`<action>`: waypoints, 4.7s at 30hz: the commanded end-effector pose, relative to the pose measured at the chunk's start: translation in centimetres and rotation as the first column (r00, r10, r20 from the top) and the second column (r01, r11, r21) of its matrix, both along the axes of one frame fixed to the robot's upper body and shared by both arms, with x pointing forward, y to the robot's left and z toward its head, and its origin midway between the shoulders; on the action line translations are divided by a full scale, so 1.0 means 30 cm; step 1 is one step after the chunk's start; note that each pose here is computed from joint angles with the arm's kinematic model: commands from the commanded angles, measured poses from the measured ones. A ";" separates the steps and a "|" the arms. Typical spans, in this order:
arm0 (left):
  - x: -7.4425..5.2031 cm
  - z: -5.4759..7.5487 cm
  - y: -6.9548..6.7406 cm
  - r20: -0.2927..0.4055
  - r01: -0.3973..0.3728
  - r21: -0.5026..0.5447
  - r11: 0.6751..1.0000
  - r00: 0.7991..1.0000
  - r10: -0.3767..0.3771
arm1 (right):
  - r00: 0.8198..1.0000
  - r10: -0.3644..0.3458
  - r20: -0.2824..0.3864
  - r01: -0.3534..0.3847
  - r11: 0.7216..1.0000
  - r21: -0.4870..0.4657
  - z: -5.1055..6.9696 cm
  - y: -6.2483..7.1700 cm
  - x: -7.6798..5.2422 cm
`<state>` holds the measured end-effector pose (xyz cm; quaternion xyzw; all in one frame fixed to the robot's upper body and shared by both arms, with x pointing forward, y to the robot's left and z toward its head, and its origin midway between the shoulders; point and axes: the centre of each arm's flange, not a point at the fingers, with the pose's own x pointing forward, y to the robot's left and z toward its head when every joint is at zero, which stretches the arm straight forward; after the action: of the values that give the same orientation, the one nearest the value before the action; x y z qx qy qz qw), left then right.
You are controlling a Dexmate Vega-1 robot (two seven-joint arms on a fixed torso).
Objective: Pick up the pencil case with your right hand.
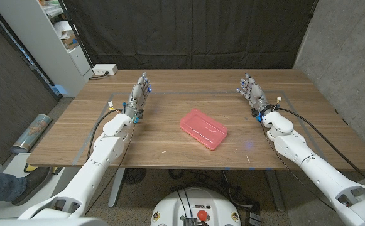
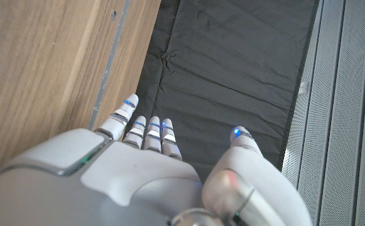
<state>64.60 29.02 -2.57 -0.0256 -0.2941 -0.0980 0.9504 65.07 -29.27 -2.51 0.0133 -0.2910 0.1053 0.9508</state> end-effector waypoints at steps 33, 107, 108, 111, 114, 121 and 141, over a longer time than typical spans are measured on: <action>-0.035 0.015 0.003 0.010 -0.007 0.044 0.999 1.000 0.007 | 0.995 0.032 0.098 -0.028 0.999 -0.039 0.031 0.056 -0.137; -0.070 0.060 -0.022 0.020 -0.010 0.100 0.995 1.000 0.008 | 0.952 0.007 0.306 0.078 0.961 -0.264 0.068 0.117 -0.319; -0.069 0.062 -0.024 0.022 -0.010 0.102 0.995 1.000 0.007 | 0.950 -0.002 0.313 0.092 0.957 -0.276 0.071 0.118 -0.325; -0.069 0.063 -0.027 0.022 -0.008 0.101 0.995 1.000 0.006 | 0.948 -0.011 0.318 0.109 0.950 -0.293 0.072 0.119 -0.331; -0.068 0.068 -0.030 0.025 -0.006 0.102 0.995 1.000 0.003 | 0.946 -0.025 0.324 0.132 0.940 -0.313 0.072 0.121 -0.341; -0.069 0.074 -0.039 0.030 -0.012 0.111 0.994 1.000 0.008 | 0.945 -0.047 0.325 0.166 0.922 -0.351 0.071 0.124 -0.358; -0.075 0.070 -0.034 0.024 -0.025 0.114 0.993 0.999 0.022 | 0.928 -0.077 0.364 0.238 0.875 -0.421 0.070 0.157 -0.411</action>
<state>62.50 27.86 -0.48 0.0324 -0.2989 -0.1064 0.9478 53.71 -25.14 -0.46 -0.2231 -0.4137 0.0988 0.8771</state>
